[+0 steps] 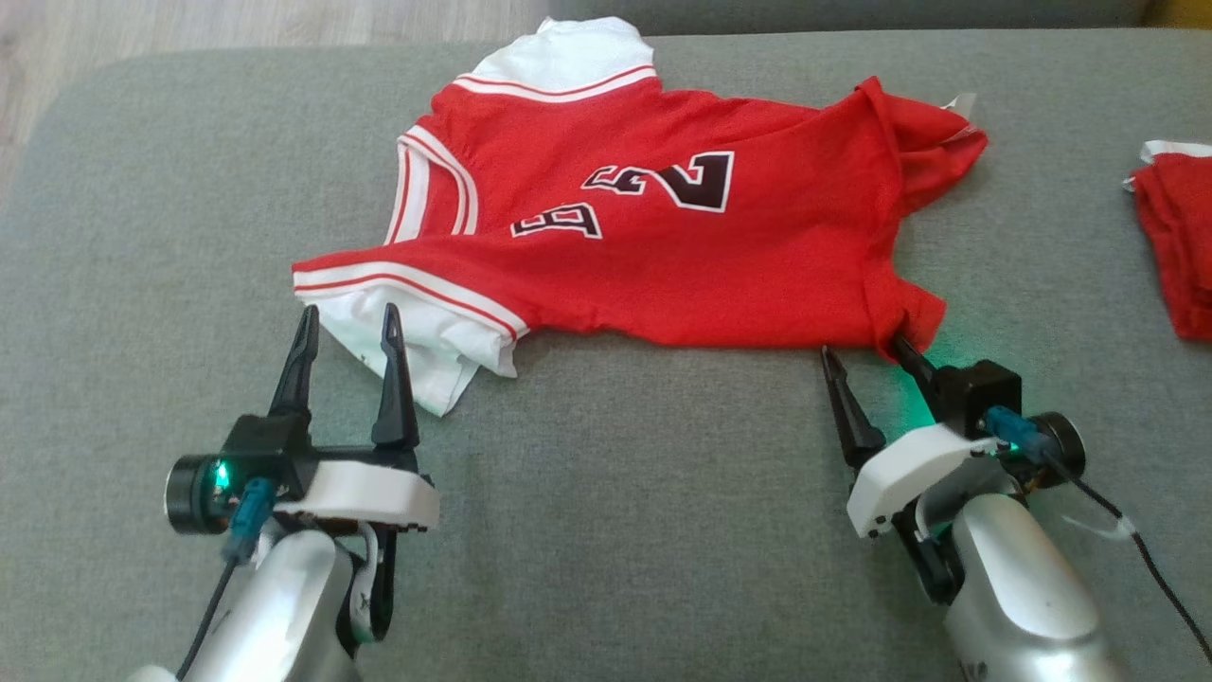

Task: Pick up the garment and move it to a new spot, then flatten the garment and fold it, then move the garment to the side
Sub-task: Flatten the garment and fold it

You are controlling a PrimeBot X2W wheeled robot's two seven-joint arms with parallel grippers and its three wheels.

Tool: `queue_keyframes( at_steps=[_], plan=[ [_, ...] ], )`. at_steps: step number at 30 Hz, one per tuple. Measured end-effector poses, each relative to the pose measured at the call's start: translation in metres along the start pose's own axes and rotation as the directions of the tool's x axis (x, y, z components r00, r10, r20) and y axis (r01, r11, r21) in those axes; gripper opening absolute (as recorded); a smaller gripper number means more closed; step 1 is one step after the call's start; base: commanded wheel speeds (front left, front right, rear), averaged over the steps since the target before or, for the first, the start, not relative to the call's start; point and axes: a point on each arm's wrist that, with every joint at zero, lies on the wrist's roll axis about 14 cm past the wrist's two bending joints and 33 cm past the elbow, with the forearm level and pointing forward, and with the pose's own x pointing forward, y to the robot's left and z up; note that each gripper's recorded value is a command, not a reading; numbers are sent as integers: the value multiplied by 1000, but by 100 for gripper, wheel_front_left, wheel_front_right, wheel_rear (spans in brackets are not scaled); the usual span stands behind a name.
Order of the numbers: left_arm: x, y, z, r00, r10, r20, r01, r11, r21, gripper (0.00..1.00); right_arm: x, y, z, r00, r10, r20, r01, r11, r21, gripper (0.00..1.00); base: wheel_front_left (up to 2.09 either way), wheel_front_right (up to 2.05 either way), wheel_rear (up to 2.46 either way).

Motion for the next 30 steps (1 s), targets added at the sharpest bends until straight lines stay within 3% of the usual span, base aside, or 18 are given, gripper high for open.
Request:
queue_keyframes(
  at_steps=[7,8,9,15,19,25,30],
  plan=[
    [0,-1,-5,1000,-4,-11,4,1000,2,100,9,-9,-9,999,-15,-52,14,999,-29,100,0,0,0],
    [1,-3,-5,1000,-8,-11,8,1000,-1,100,10,-10,-8,998,-17,-52,16,999,-29,41,0,0,0],
    [1,-3,-5,1000,-10,-10,10,1000,0,100,10,-11,-7,999,-19,-49,18,999,-28,0,0,0,0],
    [6,-12,-3,999,-37,-5,37,999,5,100,4,-6,5,1000,-7,5,7,1000,20,0,0,0,0],
    [7,-22,3,998,-66,11,66,998,4,100,-4,8,32,995,25,99,-32,997,71,0,0,0,0],
    [-1,-34,7,995,-99,22,99,995,4,100,-30,40,69,970,103,221,-136,980,142,0,0,0,0],
    [-11,-37,10,993,-110,31,110,994,-1,100,-52,50,108,937,155,312,-203,971,127,0,0,0,0]
  ],
)
